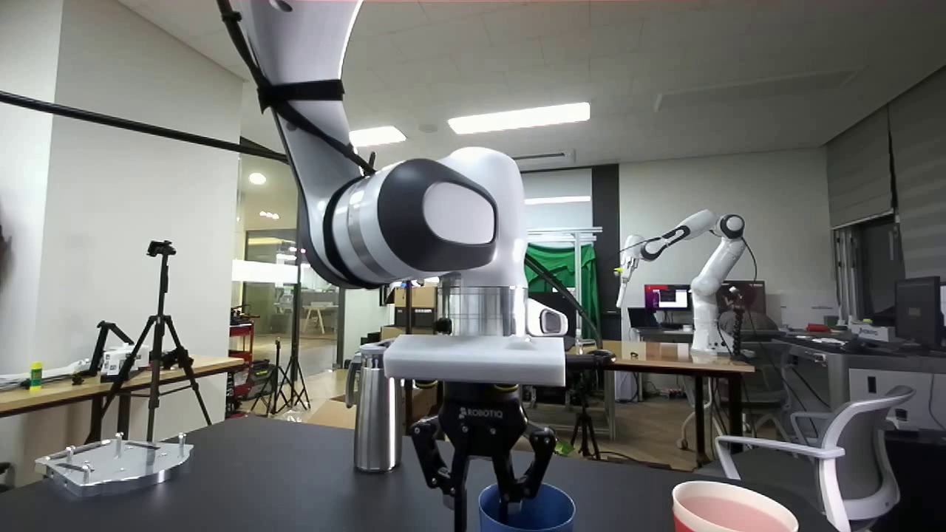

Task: Put the white and the blue cup in the orange cup

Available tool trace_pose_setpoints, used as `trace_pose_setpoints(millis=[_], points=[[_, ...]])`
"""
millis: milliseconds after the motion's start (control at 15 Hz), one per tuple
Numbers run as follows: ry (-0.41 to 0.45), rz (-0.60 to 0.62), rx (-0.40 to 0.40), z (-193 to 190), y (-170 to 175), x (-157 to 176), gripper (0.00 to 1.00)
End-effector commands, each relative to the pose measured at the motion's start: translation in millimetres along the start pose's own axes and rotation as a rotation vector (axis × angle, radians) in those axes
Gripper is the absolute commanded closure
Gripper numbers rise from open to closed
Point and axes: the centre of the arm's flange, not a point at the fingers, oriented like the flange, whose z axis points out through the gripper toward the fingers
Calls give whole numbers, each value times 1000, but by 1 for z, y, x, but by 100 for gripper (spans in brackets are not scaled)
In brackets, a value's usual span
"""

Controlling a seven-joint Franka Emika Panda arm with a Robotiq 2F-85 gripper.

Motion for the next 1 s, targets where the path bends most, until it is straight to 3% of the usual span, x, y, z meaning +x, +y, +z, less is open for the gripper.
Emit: trace_pose_setpoints(millis=[0,200,667,933], points=[[14,10,-14,-3,9,3,89],[17,28,-18,-8,12,3,100],[67,76,-25,-38,27,2,99],[104,141,8,-70,37,1,99]])
